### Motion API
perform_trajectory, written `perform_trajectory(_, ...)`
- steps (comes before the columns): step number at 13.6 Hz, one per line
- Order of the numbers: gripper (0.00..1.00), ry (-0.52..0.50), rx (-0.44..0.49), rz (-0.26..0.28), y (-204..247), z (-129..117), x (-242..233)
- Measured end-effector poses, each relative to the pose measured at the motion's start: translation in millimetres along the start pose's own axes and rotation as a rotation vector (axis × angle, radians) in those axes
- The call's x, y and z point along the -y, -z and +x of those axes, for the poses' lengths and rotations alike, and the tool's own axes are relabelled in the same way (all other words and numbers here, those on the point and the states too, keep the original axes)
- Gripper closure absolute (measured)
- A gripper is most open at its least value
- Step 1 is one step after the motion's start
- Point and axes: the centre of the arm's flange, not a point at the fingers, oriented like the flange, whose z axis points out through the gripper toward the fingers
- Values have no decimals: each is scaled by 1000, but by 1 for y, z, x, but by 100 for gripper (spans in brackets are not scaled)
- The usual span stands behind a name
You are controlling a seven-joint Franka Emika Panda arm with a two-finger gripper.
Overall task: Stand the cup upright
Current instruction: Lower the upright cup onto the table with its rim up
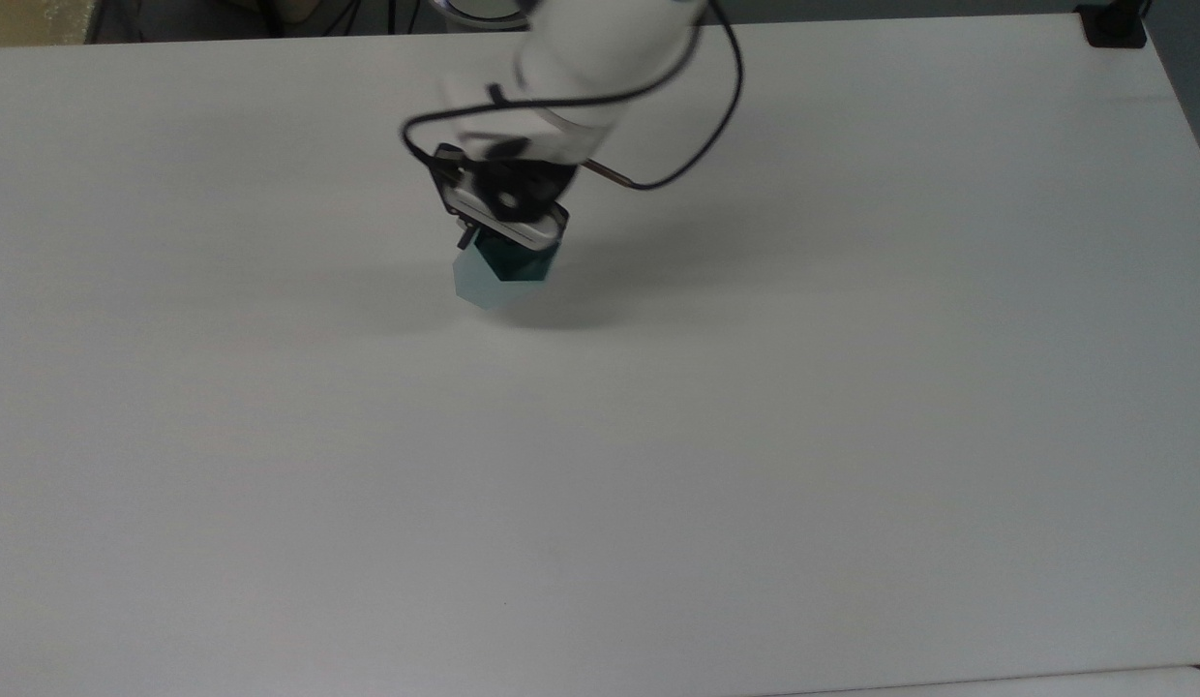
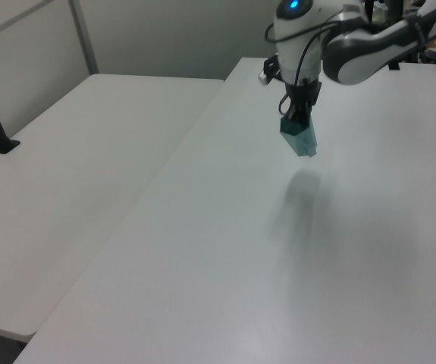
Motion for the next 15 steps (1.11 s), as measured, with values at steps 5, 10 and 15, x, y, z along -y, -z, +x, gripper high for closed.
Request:
perform_trajectory(5, 96, -53, 24, 279, -12, -24, -100)
perform_trajectory(10, 96, -146, -7, 376, -87, -54, -128)
perform_trajectory(15, 96, -143, -1, 377, -93, -60, -125)
